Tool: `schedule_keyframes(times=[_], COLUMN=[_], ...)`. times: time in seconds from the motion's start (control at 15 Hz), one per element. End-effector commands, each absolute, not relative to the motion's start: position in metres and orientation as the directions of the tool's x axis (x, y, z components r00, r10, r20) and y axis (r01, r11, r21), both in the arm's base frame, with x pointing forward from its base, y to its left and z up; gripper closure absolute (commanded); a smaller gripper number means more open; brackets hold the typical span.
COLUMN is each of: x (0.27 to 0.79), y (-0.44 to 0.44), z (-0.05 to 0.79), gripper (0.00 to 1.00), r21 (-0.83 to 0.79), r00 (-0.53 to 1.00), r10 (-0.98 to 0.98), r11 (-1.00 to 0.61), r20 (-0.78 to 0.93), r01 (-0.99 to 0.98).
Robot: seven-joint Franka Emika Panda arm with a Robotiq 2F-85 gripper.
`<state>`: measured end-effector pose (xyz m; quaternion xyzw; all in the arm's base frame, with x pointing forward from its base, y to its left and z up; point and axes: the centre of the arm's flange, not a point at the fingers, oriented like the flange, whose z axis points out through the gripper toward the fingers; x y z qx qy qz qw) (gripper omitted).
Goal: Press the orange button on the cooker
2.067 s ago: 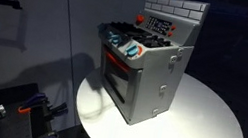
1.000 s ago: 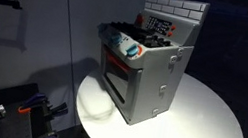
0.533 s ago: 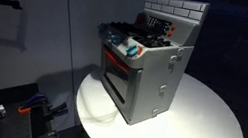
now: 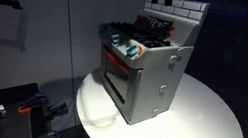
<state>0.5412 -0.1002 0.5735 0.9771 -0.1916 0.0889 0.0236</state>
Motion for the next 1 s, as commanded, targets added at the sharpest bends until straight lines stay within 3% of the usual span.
schedule_keyframes(times=[0.0, 0.47, 0.93], x=[0.543, 0.545, 0.569], y=[-0.105, -0.103, -0.106], z=[0.562, 0.560, 0.558], gripper=[0.00, 0.00, 0.00], r21=[-0.012, 0.011, -0.024], r00=[0.886, 0.903, 0.834], r10=[-0.421, -0.392, -0.499], r11=[-0.904, -0.916, -0.861], r20=[0.195, 0.177, 0.238], r01=[-0.427, -0.400, -0.508])
